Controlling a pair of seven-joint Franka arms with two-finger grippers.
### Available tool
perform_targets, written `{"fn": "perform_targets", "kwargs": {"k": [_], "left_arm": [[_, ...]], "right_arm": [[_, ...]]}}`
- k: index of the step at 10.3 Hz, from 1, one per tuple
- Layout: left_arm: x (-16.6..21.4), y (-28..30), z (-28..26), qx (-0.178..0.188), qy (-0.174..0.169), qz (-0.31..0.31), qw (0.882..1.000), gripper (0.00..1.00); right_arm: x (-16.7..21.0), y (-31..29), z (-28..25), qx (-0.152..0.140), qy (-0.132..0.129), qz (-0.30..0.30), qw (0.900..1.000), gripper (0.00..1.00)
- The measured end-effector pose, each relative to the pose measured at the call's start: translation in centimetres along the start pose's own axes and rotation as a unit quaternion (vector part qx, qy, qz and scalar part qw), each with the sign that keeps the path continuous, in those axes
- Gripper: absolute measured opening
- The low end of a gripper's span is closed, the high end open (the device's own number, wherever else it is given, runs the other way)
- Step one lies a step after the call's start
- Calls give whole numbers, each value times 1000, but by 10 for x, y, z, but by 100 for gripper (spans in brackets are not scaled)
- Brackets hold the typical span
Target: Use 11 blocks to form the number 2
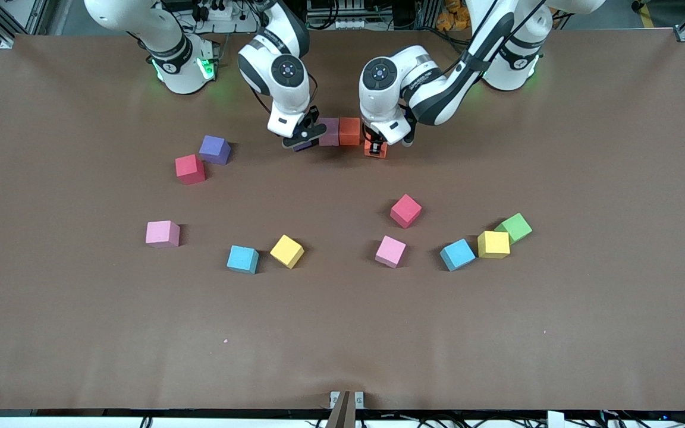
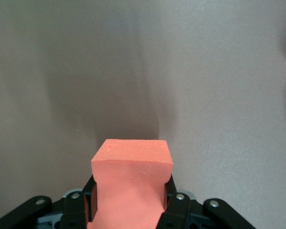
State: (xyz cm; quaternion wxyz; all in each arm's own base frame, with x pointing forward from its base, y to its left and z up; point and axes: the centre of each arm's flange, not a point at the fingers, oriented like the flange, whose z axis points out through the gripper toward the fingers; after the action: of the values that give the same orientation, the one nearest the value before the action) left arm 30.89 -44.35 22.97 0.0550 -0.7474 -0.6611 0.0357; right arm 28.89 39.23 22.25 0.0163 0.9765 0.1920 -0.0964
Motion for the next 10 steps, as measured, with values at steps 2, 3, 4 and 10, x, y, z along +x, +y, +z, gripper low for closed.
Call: {"fn": "perform_targets", "kwargs": {"k": [2,3,4,10], "left_arm": [[-2,-2,2,-6,-8,-24,1000,54],[-4,-6,3,-8,-12,-37,999,54],[-6,-10,6,-7,-12,-46,999,54],[-12,-37,24,-3,9,-59,998,54]], "right_arm": [[10,12,-15,11,12,16,1000,57],[21,22,-23,18,19,29,999,53],[32,33,-31,24,26,43,998,52],[70,26,-50,35,35,95,994,52]]}}
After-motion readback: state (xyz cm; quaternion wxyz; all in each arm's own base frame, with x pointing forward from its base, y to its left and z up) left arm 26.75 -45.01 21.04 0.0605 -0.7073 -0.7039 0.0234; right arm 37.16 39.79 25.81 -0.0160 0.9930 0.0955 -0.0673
